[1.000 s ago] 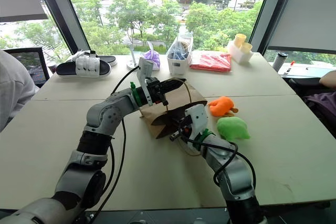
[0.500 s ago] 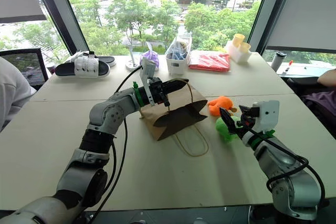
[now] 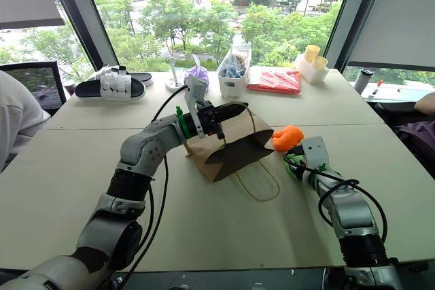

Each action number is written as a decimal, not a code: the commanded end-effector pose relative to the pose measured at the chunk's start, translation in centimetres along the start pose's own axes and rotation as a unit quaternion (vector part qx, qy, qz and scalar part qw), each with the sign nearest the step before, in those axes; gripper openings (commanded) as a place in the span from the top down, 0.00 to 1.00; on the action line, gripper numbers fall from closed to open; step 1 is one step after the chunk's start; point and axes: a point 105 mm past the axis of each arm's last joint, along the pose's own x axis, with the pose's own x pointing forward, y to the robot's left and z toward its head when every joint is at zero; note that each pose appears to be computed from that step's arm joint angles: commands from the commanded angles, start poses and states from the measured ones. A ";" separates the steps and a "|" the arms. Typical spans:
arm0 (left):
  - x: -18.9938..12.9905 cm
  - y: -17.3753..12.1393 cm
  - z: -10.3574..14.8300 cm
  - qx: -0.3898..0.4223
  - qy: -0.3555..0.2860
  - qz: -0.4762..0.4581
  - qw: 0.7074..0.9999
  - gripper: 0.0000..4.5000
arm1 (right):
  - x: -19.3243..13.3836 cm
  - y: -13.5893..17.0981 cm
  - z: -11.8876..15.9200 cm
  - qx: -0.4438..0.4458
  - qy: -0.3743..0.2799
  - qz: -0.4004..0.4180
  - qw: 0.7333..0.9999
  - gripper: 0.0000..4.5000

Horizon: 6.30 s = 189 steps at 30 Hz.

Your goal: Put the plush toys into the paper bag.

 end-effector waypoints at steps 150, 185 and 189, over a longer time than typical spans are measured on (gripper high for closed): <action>0.0 0.3 4.8 -0.081 -0.125 0.014 0.989 1.00 | -1.6 11.3 10.7 0.273 -0.042 0.209 0.938 0.59; -0.2 3.1 6.5 -0.126 -0.168 0.051 0.976 1.00 | -9.5 3.3 2.7 0.321 -0.066 0.166 0.930 0.01; -0.3 3.1 6.3 -0.126 -0.164 0.052 0.977 1.00 | -10.3 5.7 2.1 0.383 -0.073 0.218 0.895 0.01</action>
